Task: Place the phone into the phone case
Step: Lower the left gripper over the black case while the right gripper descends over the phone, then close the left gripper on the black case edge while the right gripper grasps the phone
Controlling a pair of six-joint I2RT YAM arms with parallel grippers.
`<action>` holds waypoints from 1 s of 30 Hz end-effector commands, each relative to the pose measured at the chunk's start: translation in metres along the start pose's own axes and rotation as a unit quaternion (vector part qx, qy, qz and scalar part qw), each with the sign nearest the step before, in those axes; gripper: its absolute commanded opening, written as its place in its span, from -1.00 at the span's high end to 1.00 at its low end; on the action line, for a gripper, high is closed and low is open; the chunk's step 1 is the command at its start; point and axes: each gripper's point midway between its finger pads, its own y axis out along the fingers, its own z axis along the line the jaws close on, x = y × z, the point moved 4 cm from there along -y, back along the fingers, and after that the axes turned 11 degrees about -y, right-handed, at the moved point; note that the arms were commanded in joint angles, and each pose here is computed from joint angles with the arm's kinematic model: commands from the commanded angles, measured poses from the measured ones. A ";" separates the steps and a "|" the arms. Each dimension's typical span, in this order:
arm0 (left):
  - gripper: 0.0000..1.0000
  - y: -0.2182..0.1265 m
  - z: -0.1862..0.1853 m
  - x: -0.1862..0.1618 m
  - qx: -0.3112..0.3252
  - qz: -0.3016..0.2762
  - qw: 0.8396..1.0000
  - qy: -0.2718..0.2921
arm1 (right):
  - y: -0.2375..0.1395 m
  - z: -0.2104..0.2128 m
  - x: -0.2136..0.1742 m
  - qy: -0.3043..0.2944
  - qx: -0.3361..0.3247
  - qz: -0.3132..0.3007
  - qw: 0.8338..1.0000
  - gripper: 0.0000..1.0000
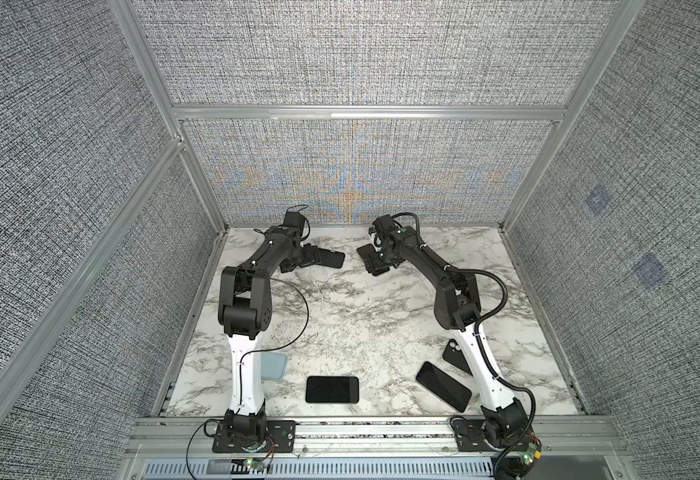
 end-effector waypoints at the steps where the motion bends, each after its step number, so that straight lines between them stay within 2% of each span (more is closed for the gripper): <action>1: -0.85 0.002 -0.001 -0.004 -0.007 0.017 1.000 -0.003 | 0.002 0.000 -0.005 0.002 -0.006 0.017 1.000 -0.98; 9: -0.84 0.004 -0.003 -0.005 -0.012 0.030 0.999 -0.005 | 0.012 -0.005 -0.007 0.012 -0.027 0.020 0.999 -0.96; 17: -0.84 0.004 0.001 -0.006 -0.001 0.032 0.999 0.000 | 0.023 -0.004 -0.013 0.019 -0.027 0.032 0.999 -0.78; 20: -0.83 0.001 0.004 -0.003 0.014 0.026 0.999 0.027 | 0.023 -0.002 -0.014 0.019 -0.019 0.033 0.999 -0.68; 24: -0.80 -0.007 0.019 0.020 0.089 -0.003 0.995 0.038 | 0.021 0.002 -0.016 0.015 -0.006 0.035 0.999 -0.56; 30: -0.73 0.000 0.005 0.045 0.069 -0.007 0.995 0.066 | 0.014 0.010 -0.019 0.007 0.013 0.035 0.999 -0.45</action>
